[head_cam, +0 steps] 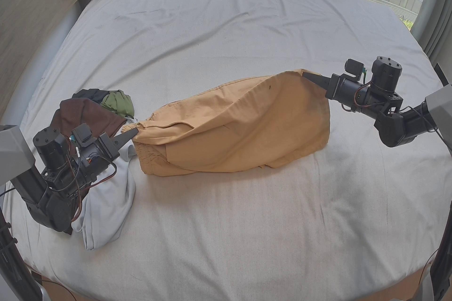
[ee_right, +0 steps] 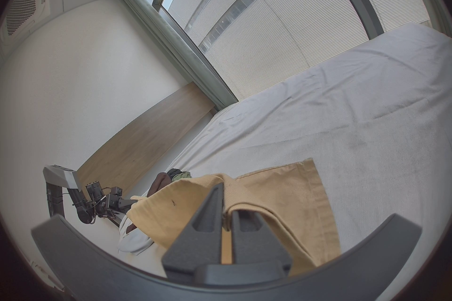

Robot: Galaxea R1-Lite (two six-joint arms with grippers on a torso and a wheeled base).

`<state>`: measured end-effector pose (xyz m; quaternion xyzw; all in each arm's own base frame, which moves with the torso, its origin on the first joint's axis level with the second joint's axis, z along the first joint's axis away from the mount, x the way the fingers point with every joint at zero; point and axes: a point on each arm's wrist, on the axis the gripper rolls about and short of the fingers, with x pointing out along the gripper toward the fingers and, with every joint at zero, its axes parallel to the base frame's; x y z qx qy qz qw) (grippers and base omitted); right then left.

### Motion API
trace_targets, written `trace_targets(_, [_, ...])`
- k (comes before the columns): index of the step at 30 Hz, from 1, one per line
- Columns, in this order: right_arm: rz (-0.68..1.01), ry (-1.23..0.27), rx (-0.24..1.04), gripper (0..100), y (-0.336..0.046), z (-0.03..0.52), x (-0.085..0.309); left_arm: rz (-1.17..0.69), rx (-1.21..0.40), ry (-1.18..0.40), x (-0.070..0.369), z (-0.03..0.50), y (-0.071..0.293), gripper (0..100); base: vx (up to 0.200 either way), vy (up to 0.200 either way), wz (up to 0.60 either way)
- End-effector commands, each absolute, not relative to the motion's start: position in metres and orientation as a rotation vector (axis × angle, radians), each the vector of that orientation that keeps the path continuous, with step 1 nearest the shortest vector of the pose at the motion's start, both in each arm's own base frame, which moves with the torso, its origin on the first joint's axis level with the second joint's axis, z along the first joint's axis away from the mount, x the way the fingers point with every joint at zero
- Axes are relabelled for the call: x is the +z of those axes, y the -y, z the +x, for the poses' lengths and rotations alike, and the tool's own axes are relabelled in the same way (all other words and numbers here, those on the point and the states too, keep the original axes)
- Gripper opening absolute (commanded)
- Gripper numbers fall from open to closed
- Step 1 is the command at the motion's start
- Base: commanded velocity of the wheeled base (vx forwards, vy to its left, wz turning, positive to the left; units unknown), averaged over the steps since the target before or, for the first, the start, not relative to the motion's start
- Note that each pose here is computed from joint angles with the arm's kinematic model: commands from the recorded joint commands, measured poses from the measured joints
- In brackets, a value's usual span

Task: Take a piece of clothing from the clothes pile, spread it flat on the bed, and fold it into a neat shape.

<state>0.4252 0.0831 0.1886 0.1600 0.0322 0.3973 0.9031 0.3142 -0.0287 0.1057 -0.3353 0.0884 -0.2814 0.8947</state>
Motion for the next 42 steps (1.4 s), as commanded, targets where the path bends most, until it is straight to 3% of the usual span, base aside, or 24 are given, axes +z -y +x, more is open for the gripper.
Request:
trace_targets(1, [0.328,-0.061,0.821,0,-0.085,0.442,0.184,-0.700,-0.542,-0.162,0.104,0.322,0.027,0,0.000,0.000,0.00])
trace_targets(18, [0.327,-0.058,0.829,0,-0.095,0.473,0.194,-0.723,-0.475,-0.128,0.101,0.336,0.023,0,0.000,0.000,0.00])
trace_targets(42, [0.331,-0.088,0.824,0,-0.105,0.499,0.167,-0.732,-0.428,-0.143,0.085,0.349,0.022,0,0.000,0.000,0.00])
